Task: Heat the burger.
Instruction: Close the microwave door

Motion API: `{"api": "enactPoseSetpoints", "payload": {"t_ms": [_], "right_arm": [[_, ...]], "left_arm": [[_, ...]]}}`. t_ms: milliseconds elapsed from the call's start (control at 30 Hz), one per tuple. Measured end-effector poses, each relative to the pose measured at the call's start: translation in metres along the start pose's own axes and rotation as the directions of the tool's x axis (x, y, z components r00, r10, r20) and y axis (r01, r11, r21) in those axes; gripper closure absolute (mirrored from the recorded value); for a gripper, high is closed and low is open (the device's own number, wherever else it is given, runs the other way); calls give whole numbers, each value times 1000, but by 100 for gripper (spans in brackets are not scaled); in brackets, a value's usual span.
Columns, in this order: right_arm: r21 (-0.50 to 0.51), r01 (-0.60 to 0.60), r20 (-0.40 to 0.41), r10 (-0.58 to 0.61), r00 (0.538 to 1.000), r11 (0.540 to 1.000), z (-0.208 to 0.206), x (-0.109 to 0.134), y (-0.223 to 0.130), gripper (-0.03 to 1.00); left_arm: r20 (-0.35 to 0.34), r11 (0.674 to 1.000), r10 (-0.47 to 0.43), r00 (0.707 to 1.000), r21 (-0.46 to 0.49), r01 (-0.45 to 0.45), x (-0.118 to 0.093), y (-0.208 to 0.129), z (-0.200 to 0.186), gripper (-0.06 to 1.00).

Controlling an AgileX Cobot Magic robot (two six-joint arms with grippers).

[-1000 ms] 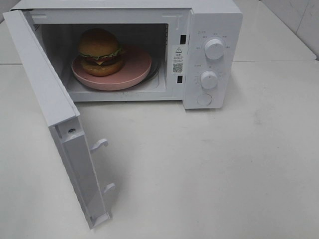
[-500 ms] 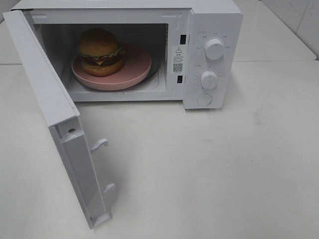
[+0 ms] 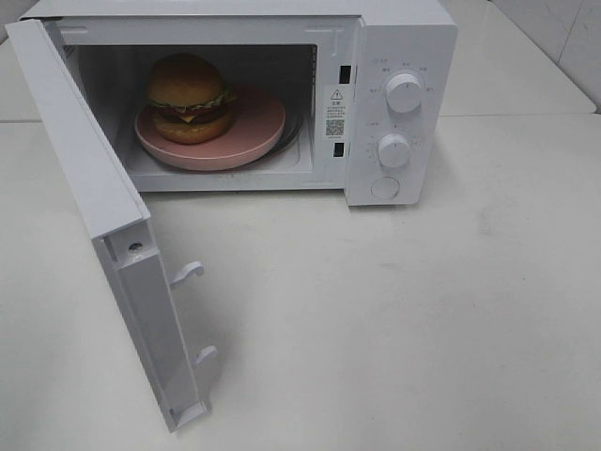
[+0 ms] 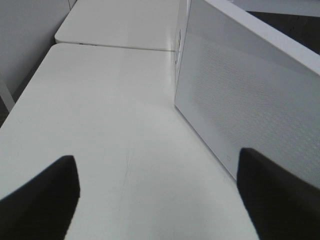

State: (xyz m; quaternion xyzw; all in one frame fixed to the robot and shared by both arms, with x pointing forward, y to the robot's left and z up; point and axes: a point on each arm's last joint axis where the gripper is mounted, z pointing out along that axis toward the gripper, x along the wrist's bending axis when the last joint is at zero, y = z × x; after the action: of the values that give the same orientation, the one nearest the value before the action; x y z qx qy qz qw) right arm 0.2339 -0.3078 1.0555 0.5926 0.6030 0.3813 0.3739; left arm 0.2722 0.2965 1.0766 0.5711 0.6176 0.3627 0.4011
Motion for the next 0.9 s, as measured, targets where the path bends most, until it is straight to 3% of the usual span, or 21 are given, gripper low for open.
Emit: {"api": "enactPoseSetpoints", "payload": {"t_ms": [33,67,133,200,233,267,300,333,367,400,633,900], "right_arm": [[0,0,0,0,1000,1000,0,0,0,20],[0,0,0,0,1000,1000,0,0,0,20],[0,0,0,0,1000,1000,0,0,0,20],[0,0,0,0,1000,1000,0,0,0,20],[0,0,0,0,1000,1000,0,0,0,20],[0,0,0,0,1000,1000,0,0,0,20],[0,0,0,0,1000,1000,0,0,0,20],[0,0,0,0,1000,1000,0,0,0,20],[0,0,0,0,1000,1000,0,0,0,20],[0,0,0,0,1000,1000,0,0,0,20],[0,0,0,0,1000,1000,0,0,0,20],[0,0,0,0,1000,1000,0,0,0,20]], "left_arm": [[0,1000,0,1000,0,0,0,0,0,17],[-3,999,-4,1000,37,4,1,4,10,29],[-5,999,-6,1000,51,6,1,5,14,34],[-10,995,-12,1000,100,13,2,10,28,53],[-10,995,-12,1000,100,13,2,10,28,53],[-15,991,-15,1000,136,17,3,12,39,68],[-17,989,-17,1000,147,19,4,14,44,75],[-17,989,-17,1000,147,19,4,14,44,75],[-21,987,-19,1000,162,22,5,16,53,86],[-26,987,-19,999,161,23,6,19,62,90],[-37,997,6,999,74,-3,9,27,87,94],[-70,996,52,996,-63,-56,16,1,116,94]]}}
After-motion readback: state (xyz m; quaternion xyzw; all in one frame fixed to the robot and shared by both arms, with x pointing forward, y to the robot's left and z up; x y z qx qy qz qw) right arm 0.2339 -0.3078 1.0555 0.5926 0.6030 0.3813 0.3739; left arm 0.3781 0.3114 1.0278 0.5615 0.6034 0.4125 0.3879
